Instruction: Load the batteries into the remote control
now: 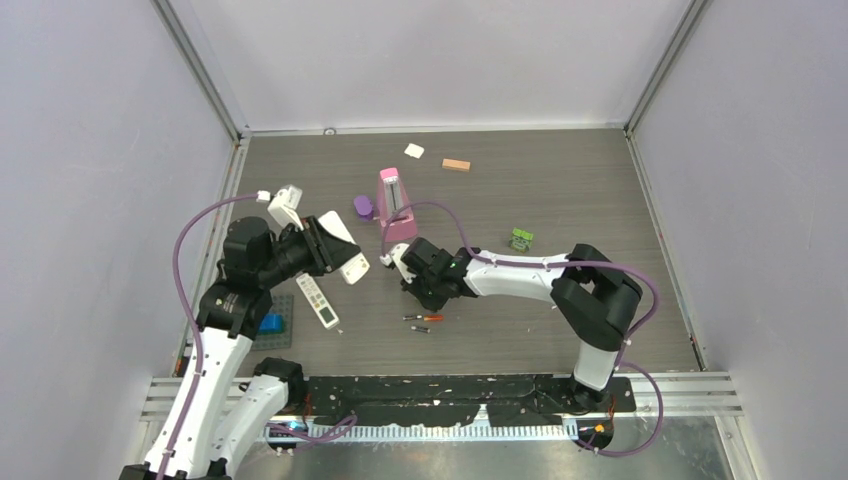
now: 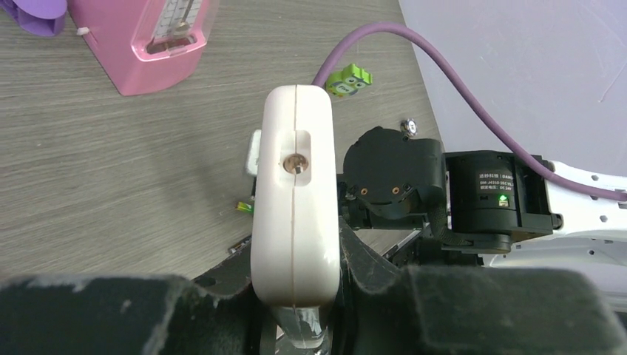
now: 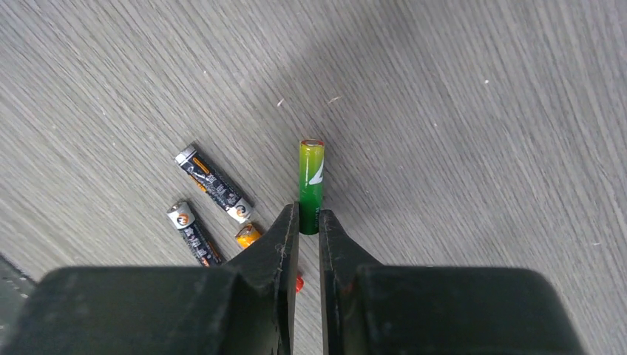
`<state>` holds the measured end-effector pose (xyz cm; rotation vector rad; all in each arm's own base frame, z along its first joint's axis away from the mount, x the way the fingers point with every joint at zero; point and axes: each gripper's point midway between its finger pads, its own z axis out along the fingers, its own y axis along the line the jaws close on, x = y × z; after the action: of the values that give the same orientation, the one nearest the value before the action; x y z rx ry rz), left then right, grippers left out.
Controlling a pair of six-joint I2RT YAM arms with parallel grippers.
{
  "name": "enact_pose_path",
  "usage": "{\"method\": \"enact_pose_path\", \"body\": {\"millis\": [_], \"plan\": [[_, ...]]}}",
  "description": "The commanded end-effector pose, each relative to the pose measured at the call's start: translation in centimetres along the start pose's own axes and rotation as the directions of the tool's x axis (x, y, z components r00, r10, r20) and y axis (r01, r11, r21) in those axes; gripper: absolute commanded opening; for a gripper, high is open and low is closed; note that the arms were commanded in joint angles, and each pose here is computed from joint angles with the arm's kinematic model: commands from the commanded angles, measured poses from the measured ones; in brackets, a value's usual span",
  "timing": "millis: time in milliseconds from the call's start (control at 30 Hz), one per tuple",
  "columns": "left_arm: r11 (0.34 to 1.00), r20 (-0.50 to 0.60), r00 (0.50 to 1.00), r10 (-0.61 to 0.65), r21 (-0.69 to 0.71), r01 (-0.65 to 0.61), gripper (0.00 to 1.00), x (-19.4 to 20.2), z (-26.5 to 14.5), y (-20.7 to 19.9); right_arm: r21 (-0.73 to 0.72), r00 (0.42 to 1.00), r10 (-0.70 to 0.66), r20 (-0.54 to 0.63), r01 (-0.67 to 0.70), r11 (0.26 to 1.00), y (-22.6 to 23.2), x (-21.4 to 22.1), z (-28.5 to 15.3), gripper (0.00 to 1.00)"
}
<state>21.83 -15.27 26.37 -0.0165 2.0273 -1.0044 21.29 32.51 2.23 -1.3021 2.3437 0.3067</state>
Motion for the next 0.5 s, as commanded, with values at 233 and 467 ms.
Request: {"method": "enact_pose_path", "body": {"millis": [233,467], "plan": [[0.992,0.332,0.942,0.049,0.097,-0.085,0.0,-5.5,0.2,-1.6,-0.286,0.831,0.465,0.304,-0.386,0.877,-0.9,-10.4,-11.2,0.05],[0.992,0.469,0.882,-0.044,0.128,-0.019,0.0,-8.9,1.0,-1.7,-0.454,0.571,0.778,0.264,-0.638,0.622,-0.6,-14.8,-18.4,0.05]]}}
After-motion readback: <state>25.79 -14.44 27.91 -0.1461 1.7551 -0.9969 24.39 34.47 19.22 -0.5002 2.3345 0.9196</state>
